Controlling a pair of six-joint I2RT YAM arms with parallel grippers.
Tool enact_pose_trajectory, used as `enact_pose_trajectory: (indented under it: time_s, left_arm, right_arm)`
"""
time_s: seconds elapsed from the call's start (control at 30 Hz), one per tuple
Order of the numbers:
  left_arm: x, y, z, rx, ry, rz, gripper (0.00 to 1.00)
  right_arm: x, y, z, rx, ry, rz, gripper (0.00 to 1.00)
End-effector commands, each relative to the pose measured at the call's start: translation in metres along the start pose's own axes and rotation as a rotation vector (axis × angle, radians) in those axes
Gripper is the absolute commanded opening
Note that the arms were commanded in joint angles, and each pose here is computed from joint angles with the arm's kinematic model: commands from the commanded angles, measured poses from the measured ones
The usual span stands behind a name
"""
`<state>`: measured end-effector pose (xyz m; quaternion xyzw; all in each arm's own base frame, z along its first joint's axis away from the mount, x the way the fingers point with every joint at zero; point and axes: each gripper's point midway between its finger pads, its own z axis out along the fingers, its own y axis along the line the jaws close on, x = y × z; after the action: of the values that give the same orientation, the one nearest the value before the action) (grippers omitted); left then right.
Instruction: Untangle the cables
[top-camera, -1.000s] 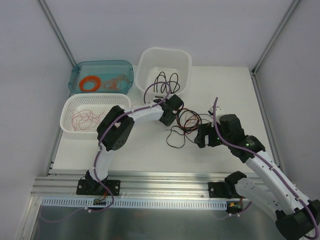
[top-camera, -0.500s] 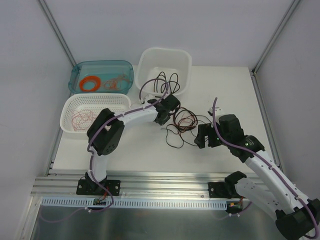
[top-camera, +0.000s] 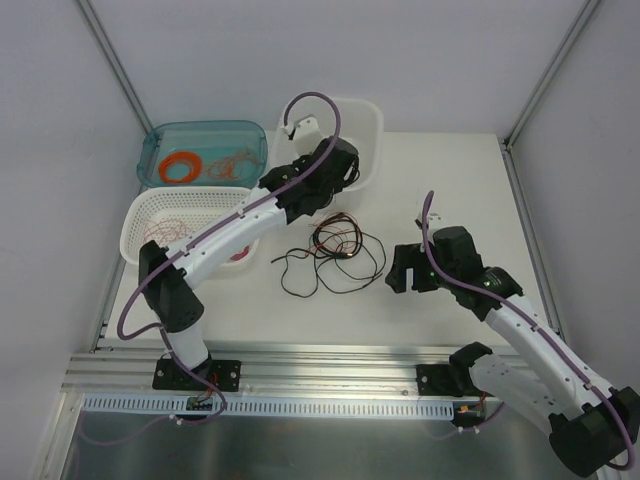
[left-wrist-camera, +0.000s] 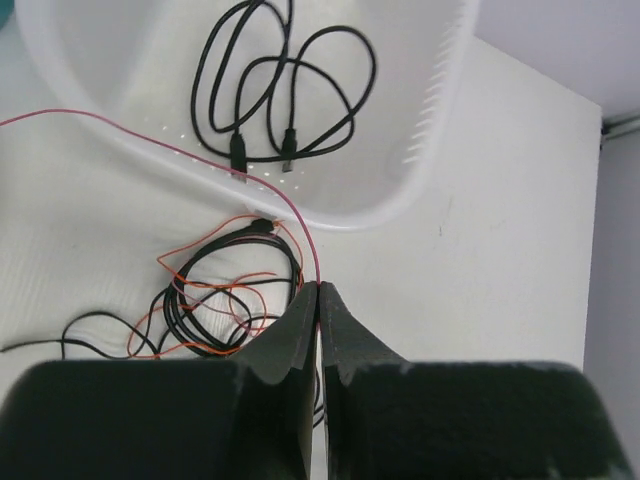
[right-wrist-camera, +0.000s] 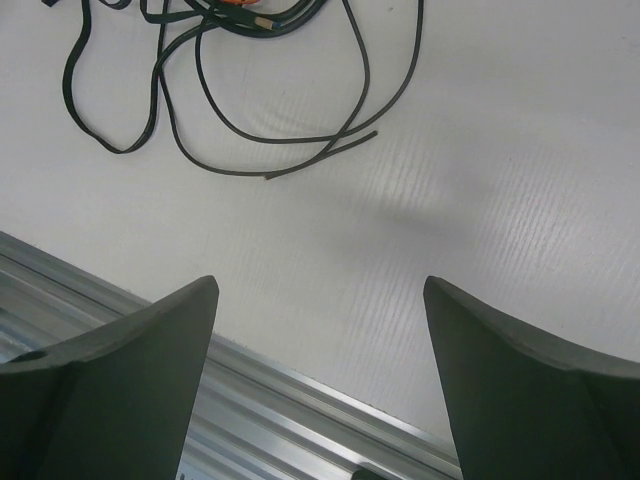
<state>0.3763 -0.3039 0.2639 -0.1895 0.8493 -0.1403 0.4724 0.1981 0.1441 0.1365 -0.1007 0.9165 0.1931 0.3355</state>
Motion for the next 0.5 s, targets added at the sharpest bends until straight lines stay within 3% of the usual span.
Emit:
enact_pose_trajectory:
  time_s: [0.0,0.27,0.47]
  left_arm:
    - [-0.041,-0.020,-0.038,0.083,-0.092,0.172,0.00]
    - [-0.123,-0.005,-0.089,0.066,-0.283,0.326,0.00]
    - [-0.198,0.024,-0.145,0.099,-0.409,0.298,0.00]
  right_arm:
    - [-0.013,0.006,0.002,-0.013,-0.048,0.028,0.88]
    - [-0.013,0.007,0.001,-0.019,-0.048,0.035,0.88]
    - [-0.010,0.009,0.005,-0.030,-0.034,0.044,0.88]
